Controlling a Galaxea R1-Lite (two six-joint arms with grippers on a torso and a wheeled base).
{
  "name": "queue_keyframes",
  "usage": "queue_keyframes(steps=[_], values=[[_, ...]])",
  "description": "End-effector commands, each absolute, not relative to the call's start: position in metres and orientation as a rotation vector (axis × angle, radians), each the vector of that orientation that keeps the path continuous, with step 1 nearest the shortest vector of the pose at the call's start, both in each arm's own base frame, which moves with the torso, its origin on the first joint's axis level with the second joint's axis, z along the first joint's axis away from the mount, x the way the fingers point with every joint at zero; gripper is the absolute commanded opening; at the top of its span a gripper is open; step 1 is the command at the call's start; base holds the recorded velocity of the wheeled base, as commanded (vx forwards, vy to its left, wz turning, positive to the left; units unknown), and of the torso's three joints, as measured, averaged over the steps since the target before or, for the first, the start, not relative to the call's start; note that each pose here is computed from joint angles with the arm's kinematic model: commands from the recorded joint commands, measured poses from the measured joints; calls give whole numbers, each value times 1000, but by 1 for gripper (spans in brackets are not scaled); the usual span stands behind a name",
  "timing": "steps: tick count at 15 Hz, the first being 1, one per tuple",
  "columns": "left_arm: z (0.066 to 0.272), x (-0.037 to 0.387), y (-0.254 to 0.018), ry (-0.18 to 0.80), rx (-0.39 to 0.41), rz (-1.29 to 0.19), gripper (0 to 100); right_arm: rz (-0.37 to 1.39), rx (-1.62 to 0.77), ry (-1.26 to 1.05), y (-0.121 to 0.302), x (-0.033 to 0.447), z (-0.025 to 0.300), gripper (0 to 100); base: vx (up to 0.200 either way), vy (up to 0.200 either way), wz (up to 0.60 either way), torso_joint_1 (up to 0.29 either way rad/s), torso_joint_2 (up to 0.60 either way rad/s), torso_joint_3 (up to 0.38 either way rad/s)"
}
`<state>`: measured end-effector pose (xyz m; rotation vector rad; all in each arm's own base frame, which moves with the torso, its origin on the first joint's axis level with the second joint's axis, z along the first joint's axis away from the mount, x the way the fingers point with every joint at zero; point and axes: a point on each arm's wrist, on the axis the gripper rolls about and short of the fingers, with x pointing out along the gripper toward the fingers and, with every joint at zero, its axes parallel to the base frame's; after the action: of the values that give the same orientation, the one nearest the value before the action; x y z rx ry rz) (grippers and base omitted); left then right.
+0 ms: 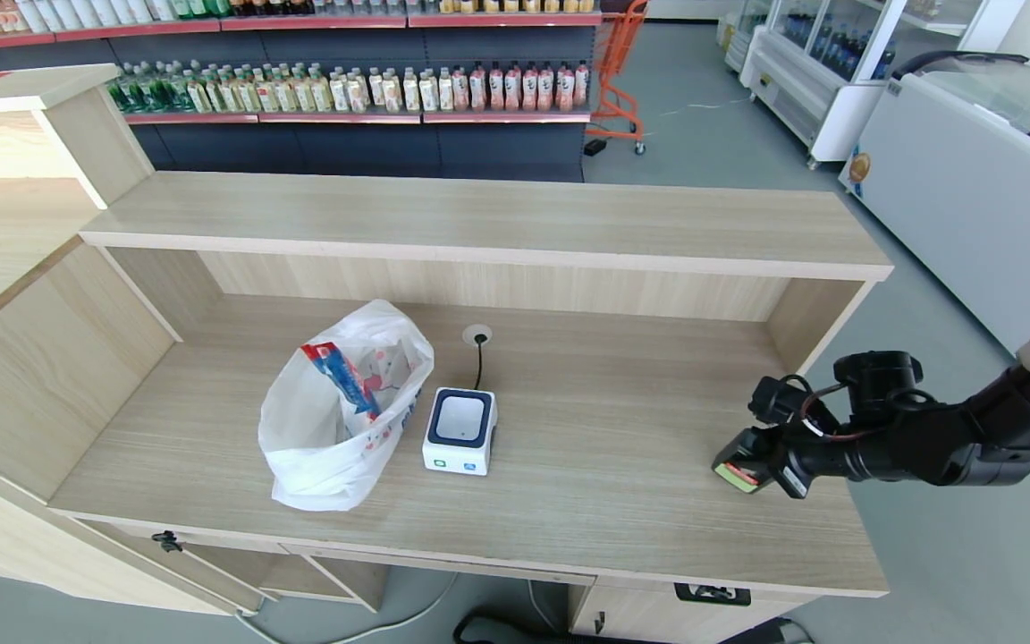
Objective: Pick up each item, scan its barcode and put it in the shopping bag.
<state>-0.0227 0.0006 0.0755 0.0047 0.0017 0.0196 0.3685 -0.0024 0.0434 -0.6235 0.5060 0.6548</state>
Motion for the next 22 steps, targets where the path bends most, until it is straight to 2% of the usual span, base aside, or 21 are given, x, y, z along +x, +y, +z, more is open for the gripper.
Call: queue_keyframes(steps=[1, 3, 5, 7, 10, 12, 15, 16, 18, 22], values=[[76, -23, 1, 0, 5, 20, 100, 603, -556, 453, -7, 347, 66, 0, 0, 0, 0, 0, 0, 0], [76, -23, 1, 0, 5, 20, 100, 489, -504, 333, -18, 312, 109, 0, 0, 0, 0, 0, 0, 0], [76, -23, 1, 2, 5, 20, 100, 434, -618, 118, -16, 289, 141, 0, 0, 0, 0, 0, 0, 0], [76, -23, 1, 0, 5, 20, 100, 435, -929, -60, -13, 269, 141, 0, 0, 0, 0, 0, 0, 0], [76, -23, 1, 2, 5, 20, 100, 713, -1348, -443, 4, 261, 146, 0, 0, 0, 0, 0, 0, 0], [76, -23, 1, 2, 5, 20, 100, 825, -1534, -747, 38, 252, 151, 0, 0, 0, 0, 0, 0, 0], [76, -23, 1, 2, 5, 20, 100, 1004, -1576, -857, 79, 231, 140, 0, 0, 0, 0, 0, 0, 0], [76, -23, 1, 2, 5, 20, 100, 1121, -1626, -946, 99, 219, 129, 0, 0, 0, 0, 0, 0, 0], [76, -23, 1, 0, 5, 20, 100, 1248, -1698, -1058, 113, 203, 114, 0, 0, 0, 0, 0, 0, 0], [76, -23, 1, 0, 5, 20, 100, 1242, -1887, -1265, 107, 188, 107, 0, 0, 0, 0, 0, 0, 0]])
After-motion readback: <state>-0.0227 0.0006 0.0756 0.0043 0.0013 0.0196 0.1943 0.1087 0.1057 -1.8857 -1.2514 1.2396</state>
